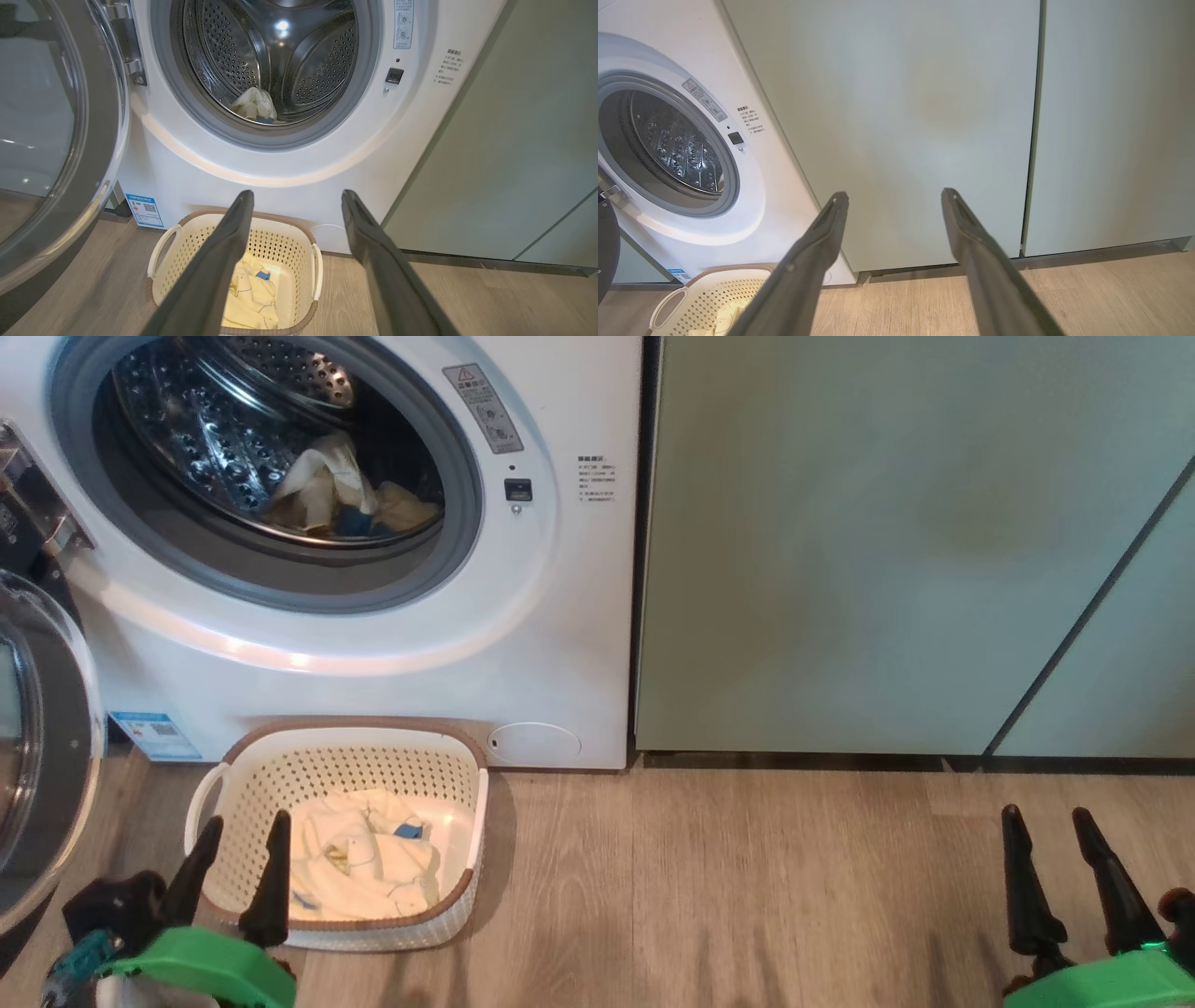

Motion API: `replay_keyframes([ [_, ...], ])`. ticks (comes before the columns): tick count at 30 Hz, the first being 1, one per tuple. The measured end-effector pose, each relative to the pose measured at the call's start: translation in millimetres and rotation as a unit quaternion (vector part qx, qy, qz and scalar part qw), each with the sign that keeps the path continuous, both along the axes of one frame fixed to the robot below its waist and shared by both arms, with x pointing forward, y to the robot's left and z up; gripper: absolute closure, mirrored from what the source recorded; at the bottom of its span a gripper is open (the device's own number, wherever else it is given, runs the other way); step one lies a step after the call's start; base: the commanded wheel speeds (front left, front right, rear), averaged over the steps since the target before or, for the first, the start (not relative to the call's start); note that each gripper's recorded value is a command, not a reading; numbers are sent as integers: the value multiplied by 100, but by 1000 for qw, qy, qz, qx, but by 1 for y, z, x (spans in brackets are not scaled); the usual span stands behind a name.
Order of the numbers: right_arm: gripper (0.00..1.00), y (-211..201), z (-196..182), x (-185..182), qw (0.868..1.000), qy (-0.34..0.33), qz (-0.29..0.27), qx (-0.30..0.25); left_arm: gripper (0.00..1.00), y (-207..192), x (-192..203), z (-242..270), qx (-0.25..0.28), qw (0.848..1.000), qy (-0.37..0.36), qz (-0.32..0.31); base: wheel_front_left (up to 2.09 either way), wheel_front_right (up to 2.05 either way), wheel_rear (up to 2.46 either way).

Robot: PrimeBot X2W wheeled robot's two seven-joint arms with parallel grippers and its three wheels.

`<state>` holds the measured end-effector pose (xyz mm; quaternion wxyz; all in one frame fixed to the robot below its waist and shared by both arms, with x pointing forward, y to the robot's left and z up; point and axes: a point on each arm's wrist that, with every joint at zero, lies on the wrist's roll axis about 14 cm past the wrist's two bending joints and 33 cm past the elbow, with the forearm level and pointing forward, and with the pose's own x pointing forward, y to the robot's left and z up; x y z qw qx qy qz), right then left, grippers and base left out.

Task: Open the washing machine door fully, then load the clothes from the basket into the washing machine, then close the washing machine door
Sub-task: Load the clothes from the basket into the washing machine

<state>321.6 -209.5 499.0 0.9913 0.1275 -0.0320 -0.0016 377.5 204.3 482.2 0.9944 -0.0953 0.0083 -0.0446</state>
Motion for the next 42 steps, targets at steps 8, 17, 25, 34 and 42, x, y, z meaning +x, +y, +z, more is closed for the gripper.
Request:
replay_keyframes([
  [8,0,0,-12,3,1000,21,0,0,0,-5,-3,-50,-3,997,79,-2,0,0,0],
  [17,0,-1,-25,31,999,44,1,-2,0,-28,25,-127,-15,980,199,-16,0,0,0],
  [25,0,-6,-43,60,998,68,-2,-7,0,-44,59,-192,-17,949,314,-27,0,0,0],
  [34,0,-14,-74,84,994,105,-10,-14,0,-41,97,-244,-14,913,408,-23,0,0,0],
  [42,0,-16,-109,99,989,144,-9,-19,0,-36,124,-289,-4,875,483,-21,0,0,0],
])
